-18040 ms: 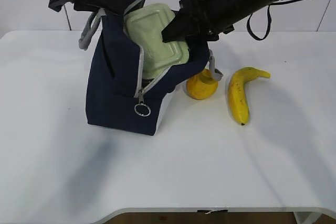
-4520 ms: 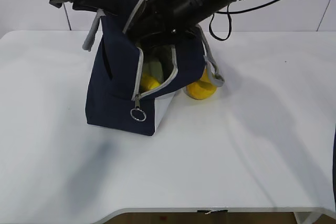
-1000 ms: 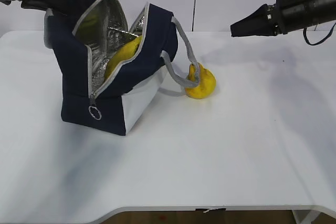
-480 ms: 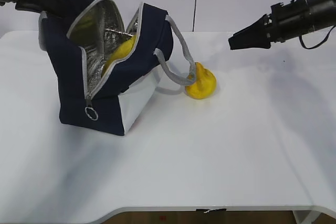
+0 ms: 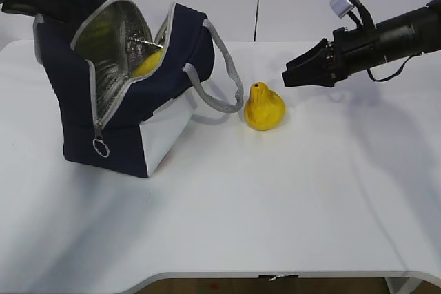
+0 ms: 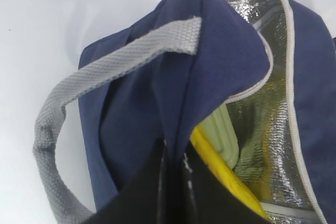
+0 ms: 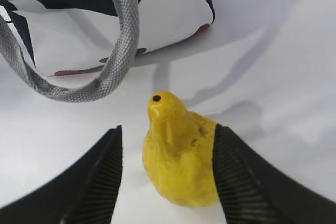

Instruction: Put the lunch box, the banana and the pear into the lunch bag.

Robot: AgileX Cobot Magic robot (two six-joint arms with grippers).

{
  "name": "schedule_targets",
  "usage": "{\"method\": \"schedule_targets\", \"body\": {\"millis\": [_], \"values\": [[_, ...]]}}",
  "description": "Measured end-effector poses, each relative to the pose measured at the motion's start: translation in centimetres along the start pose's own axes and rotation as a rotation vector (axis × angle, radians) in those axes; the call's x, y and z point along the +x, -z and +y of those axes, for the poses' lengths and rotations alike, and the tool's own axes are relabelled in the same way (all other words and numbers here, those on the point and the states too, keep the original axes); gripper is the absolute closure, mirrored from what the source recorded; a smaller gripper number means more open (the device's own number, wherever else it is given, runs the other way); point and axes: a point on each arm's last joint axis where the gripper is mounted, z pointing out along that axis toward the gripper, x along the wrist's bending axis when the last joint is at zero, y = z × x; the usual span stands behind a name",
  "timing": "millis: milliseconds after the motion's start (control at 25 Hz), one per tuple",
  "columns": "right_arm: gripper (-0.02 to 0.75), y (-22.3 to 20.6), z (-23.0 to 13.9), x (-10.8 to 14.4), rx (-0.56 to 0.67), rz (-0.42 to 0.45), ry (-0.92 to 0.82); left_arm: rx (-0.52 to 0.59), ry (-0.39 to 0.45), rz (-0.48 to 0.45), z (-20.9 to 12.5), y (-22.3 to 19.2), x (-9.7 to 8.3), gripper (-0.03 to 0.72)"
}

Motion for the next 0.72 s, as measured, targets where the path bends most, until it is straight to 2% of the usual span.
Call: {"method": "schedule_targets", "body": {"millis": [200, 440, 720], "values": [[0.299, -0.8, -0.7, -0.4, -0.042, 0.004, 0.015, 0.001, -0.005, 0.001, 0.0, 0.0, 0.0, 0.69], [0.275, -2.1, -2.3, -1.2, -0.082, 0.005, -0.046, 0.003, -0.005, 0.0, 0.0, 0.0, 0.0, 0.69], [0.271, -3.3, -1.4, -0.6, -0.11, 0.024, -0.047, 0.005, -0.005, -0.001, 0.0, 0.0, 0.0, 0.69]]}}
